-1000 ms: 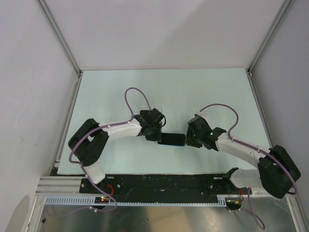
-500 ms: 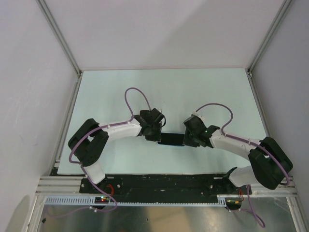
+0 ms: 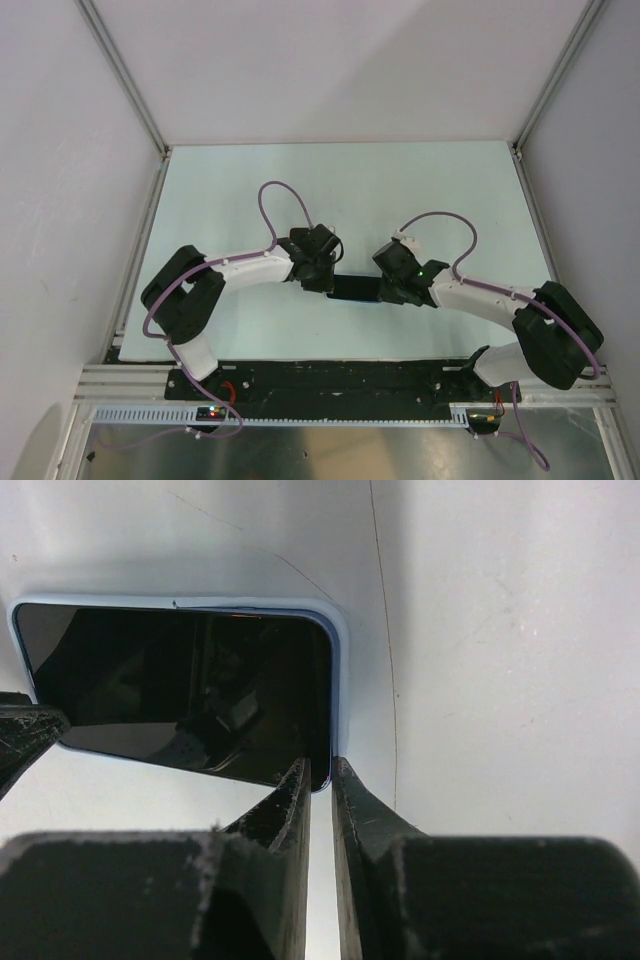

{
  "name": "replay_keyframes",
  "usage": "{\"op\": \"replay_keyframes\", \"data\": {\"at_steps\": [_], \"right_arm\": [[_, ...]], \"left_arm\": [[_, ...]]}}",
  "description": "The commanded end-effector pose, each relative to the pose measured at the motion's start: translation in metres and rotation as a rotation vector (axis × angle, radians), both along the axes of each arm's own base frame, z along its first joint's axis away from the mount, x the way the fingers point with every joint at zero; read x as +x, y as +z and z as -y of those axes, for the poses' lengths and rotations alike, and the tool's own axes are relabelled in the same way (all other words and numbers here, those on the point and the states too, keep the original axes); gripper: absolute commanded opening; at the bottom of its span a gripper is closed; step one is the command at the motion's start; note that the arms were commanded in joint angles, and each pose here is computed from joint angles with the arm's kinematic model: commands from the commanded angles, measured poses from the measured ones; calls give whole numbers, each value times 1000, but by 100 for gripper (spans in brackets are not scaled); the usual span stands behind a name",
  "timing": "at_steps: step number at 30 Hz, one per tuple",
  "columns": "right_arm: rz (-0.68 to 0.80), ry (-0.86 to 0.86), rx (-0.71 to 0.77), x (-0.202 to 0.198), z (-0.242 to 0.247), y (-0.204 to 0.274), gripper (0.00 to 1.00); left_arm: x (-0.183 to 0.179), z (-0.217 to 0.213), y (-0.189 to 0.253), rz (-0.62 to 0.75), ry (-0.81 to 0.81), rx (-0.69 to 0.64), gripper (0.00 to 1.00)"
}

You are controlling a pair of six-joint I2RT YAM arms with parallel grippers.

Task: Put the phone into the phone case

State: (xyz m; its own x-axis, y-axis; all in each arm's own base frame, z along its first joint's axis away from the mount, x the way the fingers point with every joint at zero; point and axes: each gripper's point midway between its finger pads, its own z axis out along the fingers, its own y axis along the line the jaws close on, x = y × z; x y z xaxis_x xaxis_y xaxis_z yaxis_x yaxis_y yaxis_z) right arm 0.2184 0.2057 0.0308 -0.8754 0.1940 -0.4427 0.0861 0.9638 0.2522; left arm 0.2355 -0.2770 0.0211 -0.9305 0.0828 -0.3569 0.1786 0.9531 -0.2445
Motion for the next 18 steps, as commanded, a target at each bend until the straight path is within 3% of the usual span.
{"op": "replay_keyframes", "data": {"at_steps": [1, 18], "right_arm": [[-152, 27, -120, -37, 17, -44, 14], [-309, 12, -232, -91, 40, -100, 8]], "left_arm": [[-10, -16, -12, -23, 3, 68, 35], [-10, -15, -13, -31, -8, 73, 35]]}}
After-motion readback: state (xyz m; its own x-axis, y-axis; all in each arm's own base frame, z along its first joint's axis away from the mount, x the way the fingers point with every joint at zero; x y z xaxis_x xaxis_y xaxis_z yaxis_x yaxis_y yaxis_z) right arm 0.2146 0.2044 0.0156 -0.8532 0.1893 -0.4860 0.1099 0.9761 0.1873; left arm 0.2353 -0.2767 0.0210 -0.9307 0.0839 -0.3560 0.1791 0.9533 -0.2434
